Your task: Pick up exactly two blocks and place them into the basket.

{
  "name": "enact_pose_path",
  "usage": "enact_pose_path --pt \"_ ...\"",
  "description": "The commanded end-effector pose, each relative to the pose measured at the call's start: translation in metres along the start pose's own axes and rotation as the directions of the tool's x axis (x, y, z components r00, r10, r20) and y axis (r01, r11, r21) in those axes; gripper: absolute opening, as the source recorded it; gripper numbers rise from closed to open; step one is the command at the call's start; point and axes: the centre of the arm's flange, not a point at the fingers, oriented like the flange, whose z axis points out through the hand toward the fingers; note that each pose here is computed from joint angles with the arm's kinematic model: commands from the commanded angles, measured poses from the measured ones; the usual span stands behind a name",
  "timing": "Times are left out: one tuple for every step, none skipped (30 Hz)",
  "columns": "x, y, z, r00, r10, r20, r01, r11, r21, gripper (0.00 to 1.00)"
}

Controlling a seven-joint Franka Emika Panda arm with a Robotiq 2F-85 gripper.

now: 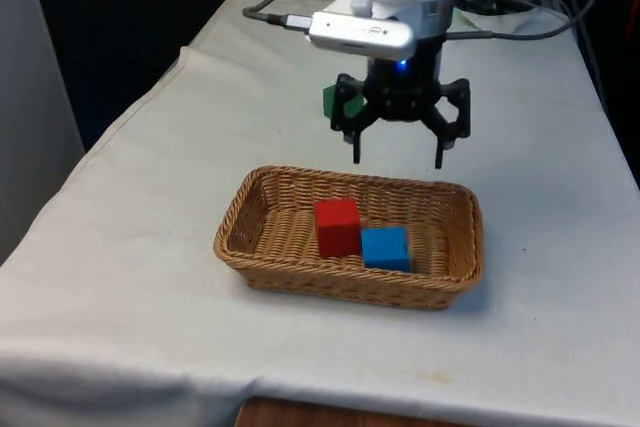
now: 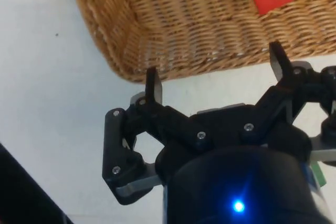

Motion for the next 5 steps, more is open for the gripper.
enact_pose_path --pt "-0.0037 -0.0036 -0.0028 1.0000 0.001 0.000 -0.001 1.0000 0.001 1.00" --pt "-0.0060 -0.0071 -0.0045 1.0000 -0.002 0.002 0.002 1.0000 0.005 1.00" --pt "-0.0042 -0.0047 -0.0019 1.0000 -0.002 0.004 0.002 1.0000 0.006 1.00" --pt "-0.0074 -0.0062 -0.0045 1.0000 -0.002 0.001 0.002 1.0000 0.009 1.00" --pt "-0.0074 -0.0062 -0.0045 1.0000 -0.002 0.001 0.002 1.0000 0.009 1.00"
